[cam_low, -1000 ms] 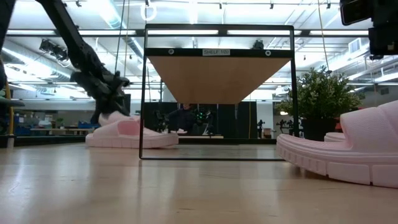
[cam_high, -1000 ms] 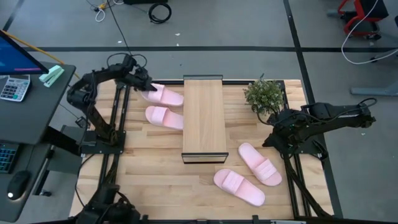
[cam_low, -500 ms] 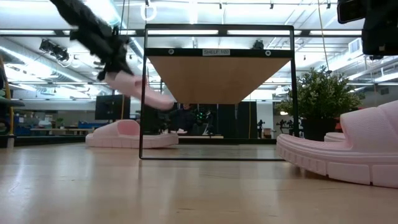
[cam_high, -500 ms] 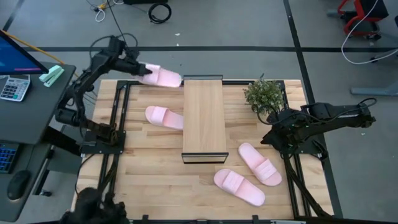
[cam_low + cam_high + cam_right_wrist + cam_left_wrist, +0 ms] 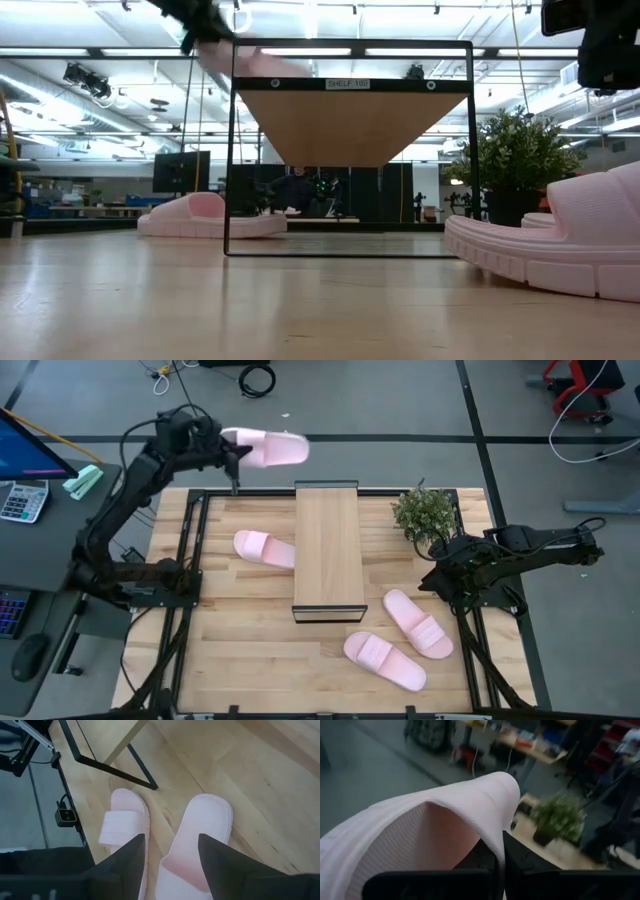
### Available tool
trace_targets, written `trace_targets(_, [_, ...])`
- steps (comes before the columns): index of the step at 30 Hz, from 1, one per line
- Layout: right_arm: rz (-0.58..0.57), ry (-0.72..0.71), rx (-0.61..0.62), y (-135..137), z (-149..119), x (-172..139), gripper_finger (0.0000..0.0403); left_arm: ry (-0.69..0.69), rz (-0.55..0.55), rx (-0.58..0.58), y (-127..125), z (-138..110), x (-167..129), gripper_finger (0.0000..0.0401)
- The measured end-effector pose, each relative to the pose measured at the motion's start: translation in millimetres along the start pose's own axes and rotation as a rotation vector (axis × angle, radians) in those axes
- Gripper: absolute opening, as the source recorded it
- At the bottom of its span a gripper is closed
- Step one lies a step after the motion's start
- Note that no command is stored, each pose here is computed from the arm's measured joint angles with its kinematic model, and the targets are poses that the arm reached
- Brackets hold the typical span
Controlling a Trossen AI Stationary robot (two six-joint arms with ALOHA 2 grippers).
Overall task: Pick and place slides into the shelf
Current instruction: Put the pink slipper on the shelf
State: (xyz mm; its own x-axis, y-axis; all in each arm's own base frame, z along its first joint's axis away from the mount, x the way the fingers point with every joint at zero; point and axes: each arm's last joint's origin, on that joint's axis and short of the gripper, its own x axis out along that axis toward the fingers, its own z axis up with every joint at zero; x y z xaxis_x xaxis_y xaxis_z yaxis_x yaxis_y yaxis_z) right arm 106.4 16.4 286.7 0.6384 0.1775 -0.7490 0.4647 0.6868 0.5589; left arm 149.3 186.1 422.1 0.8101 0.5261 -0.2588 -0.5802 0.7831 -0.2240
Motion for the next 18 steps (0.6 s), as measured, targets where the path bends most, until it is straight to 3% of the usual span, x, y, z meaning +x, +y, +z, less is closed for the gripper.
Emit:
trace_targets(4, [0.001,0.001,-0.001,0.0,0.0,0.0,0.0190,-0.072,-0.068,0.000,-33.1,11.6,1.7,0.0011])
trace_targets(7, [0.002,0.002,0.000,0.1,-0.1,0.0,0.0190,-0.095,-0.136,-0.069,-56.5,13.8,2.8,0.0011])
trace_targets(18, [0.022,0.026,-0.011,0.7,-0.7,0.0,0.0190,0.016,-0.226,-0.340,-134.7,-11.8,7.2,0.0011])
